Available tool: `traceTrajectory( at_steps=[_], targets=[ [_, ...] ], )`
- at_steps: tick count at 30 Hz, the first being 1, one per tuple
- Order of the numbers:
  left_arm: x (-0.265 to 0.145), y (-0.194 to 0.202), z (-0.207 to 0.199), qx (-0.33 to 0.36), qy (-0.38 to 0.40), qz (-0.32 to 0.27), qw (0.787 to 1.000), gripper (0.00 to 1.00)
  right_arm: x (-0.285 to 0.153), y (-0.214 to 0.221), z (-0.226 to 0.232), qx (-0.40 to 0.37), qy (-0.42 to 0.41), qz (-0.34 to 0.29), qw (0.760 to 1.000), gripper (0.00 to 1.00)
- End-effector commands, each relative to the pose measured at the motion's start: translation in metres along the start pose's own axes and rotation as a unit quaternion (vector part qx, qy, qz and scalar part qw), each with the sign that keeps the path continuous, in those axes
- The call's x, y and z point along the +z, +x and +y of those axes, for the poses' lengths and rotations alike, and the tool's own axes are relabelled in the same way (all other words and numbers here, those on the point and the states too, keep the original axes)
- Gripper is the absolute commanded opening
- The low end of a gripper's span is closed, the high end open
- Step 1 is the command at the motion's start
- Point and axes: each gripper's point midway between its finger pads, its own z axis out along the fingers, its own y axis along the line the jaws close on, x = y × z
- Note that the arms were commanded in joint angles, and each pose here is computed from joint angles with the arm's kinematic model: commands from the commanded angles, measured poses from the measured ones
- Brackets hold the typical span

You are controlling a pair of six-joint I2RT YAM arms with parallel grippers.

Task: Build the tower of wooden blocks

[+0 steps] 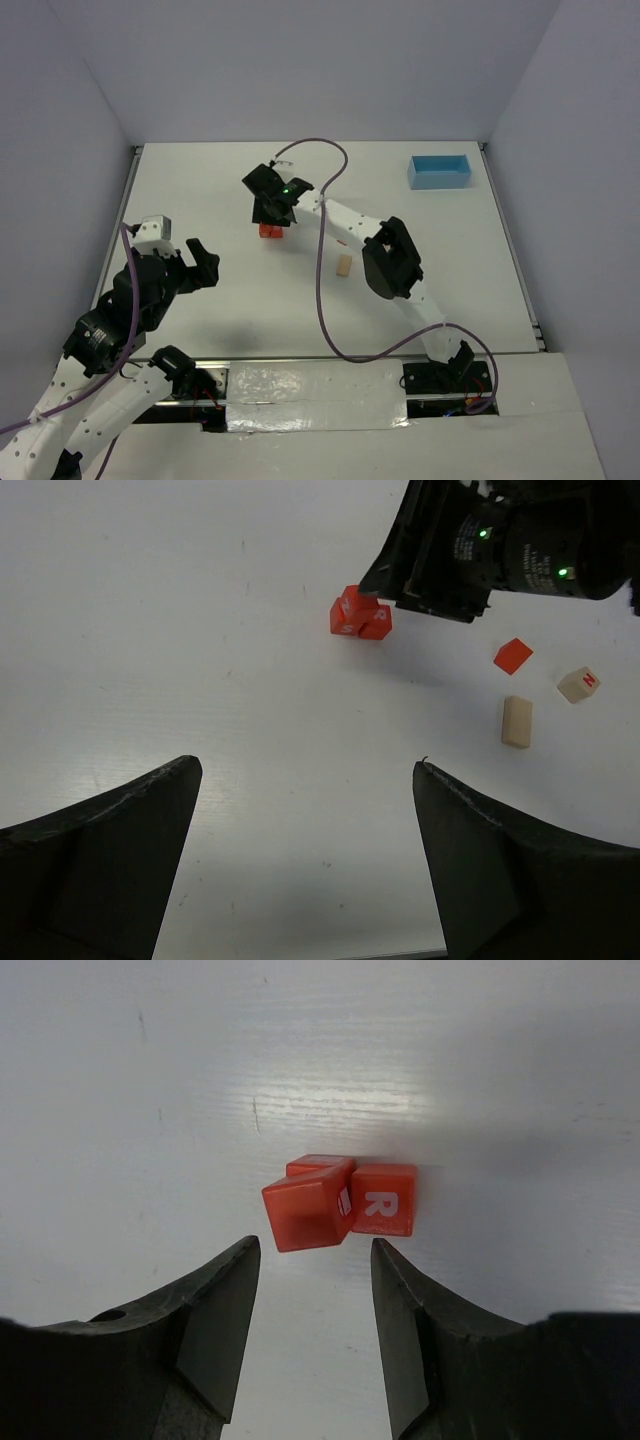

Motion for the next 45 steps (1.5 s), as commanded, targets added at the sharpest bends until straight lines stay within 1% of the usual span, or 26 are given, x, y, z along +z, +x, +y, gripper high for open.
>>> traceTrajectory(
  at_steps=[1,2,3,4,5,6,7,8,9,12,13,14,15,16,17,18,19,21,22,25,30,34,45],
  targets=[
    [0.001,-0.009,-0.006,0.001,0.01,-0.016,1.0,1.0,-0.087,-0.074,0.019,0.028,-0.042,-0.097,0.994,0.56],
    [0.001,-0.008,-0.006,0.001,0.01,-0.015,1.0,1.0,-0.105,-0.082,0.009,0.03,-0.036,-0.106,0.993,0.58],
    [0.001,-0.009,-0.005,0.0,0.009,-0.016,1.0,0.99,-0.112,-0.09,-0.003,0.037,-0.02,-0.12,0.992,0.6],
    [0.001,-0.009,-0.005,0.0,0.009,-0.016,1.0,0.99,-0.119,-0.093,-0.015,0.046,-0.007,-0.125,0.991,0.67],
    [0.001,-0.009,-0.006,0.0,0.011,-0.017,1.0,1.0,-0.136,-0.093,-0.031,0.053,-0.004,-0.132,0.99,0.68],
    [0.001,-0.009,-0.006,0.0,0.01,-0.018,1.0,0.99,-0.142,-0.096,-0.037,0.058,-0.011,-0.14,0.988,0.69],
    [0.0,-0.009,-0.006,0.0,0.011,-0.017,1.0,1.0,-0.145,-0.096,-0.043,0.065,-0.024,-0.137,0.988,0.69],
    [0.0,-0.01,-0.007,0.0,0.013,-0.018,1.0,1.0,-0.138,-0.089,-0.05,0.068,-0.035,-0.135,0.988,0.72],
    [0.001,-0.009,-0.006,0.0,0.011,-0.017,1.0,1.0,-0.151,-0.094,-0.05,0.071,-0.054,-0.142,0.986,0.72],
    [0.002,-0.008,-0.006,0.0,0.008,-0.014,1.0,1.0,-0.146,-0.086,-0.044,0.058,-0.079,-0.118,0.988,0.72],
    [0.002,-0.008,-0.005,0.0,0.006,-0.014,1.0,1.0,-0.129,-0.079,-0.043,0.04,-0.072,-0.102,0.991,0.7],
    [0.002,-0.008,-0.005,0.0,0.006,-0.015,1.0,1.0,-0.129,-0.079,-0.029,0.029,-0.088,-0.088,0.992,0.69],
    [0.001,-0.009,-0.005,-0.001,0.005,-0.016,1.0,0.99,-0.12,-0.074,-0.023,0.018,-0.086,-0.074,0.993,0.67],
    [0.001,-0.008,-0.004,-0.001,0.005,-0.016,1.0,0.99,-0.092,-0.058,-0.023,0.0,-0.065,-0.05,0.997,0.62],
    [0.001,-0.009,-0.004,-0.002,0.003,-0.017,1.0,1.0,-0.095,-0.061,-0.013,-0.009,-0.054,-0.052,0.997,0.55],
    [0.001,-0.009,-0.004,-0.002,0.003,-0.016,1.0,1.0,-0.087,-0.058,-0.015,-0.014,-0.036,-0.049,0.998,0.46],
    [0.001,-0.008,-0.003,-0.002,0.002,-0.016,1.0,1.0,-0.07,-0.046,-0.021,-0.019,-0.009,-0.034,0.999,0.3],
    [0.001,-0.008,-0.004,-0.001,0.002,-0.016,1.0,1.0,-0.064,-0.052,-0.021,-0.013,0.007,-0.048,0.999,0.24],
    [0.002,-0.008,-0.004,-0.001,0.001,-0.015,1.0,1.0,-0.06,-0.051,-0.024,-0.011,0.014,-0.048,0.999,0.17],
    [0.002,-0.008,-0.004,0.001,0.002,-0.013,1.0,1.0,-0.049,-0.044,-0.029,-0.011,0.028,-0.044,0.999,0.08],
    [0.003,-0.007,-0.005,0.002,0.003,-0.01,1.0,0.99,-0.028,-0.026,-0.024,-0.027,0.011,-0.017,0.999,0.06],
    [0.003,-0.006,-0.004,0.002,0.001,-0.011,1.0,1.0,-0.018,-0.021,-0.02,-0.028,0.003,-0.006,1.0,0.06],
    [0.004,-0.006,-0.006,0.004,0.003,-0.008,1.0,1.0,-0.009,-0.019,-0.009,-0.024,-0.016,0.003,1.0,0.07]
  ],
)
